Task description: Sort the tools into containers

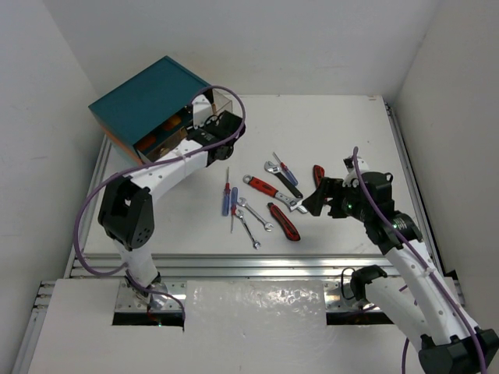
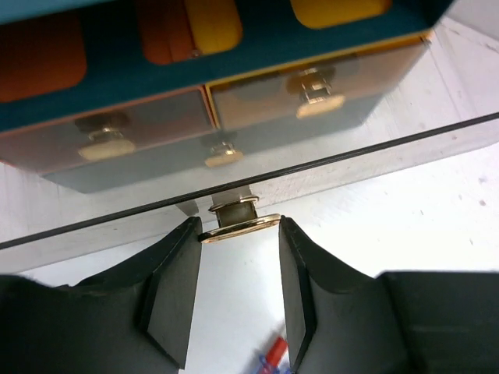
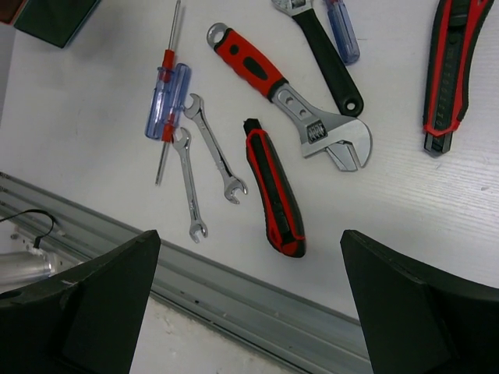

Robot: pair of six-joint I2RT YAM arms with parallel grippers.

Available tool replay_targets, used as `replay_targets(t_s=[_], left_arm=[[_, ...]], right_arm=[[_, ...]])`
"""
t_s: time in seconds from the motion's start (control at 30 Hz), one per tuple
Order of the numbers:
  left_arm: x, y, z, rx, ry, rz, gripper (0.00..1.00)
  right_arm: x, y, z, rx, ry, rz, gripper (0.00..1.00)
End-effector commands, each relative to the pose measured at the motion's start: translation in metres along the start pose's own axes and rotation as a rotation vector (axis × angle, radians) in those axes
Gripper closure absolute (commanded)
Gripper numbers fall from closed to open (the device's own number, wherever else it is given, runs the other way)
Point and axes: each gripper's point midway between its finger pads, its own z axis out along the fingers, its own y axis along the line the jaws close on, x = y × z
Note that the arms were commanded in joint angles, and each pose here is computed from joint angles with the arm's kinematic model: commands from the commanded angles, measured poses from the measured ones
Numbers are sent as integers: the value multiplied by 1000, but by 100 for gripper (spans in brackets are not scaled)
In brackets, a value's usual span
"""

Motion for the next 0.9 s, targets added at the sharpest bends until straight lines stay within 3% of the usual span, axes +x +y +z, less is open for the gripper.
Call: replay_targets(t_s=[0.0,0.03,0.13,0.33,0.57,0.6,0.77,0.87], left_arm=[[-3,-38,-31,182,41,-116,77],[-2,-39,-32,187,42,-114,72],[-4,-40,-38,200,41,-114,40],[-15,-26,-55,236,24,-146,10],[-43,-9,-80,317,-6,-159,6],[-52,-3,-88,346,-19,-156,1],[-71,4,-118,495,-28,-127,0],[-74,15,-137,586,-25,-105,0]], right_arm=[[-10,7,2,-30,-37,30,1],[-9,8,3,-31,-28,36,1],[-6,5,9,-19,-1,53,1],[4,-10,26,43,100,31,1],[22,-14,51,65,242,-24,5],[20,-14,57,83,257,-41,5],[15,-13,80,173,260,-96,6],[-8,-17,98,233,226,-151,13]])
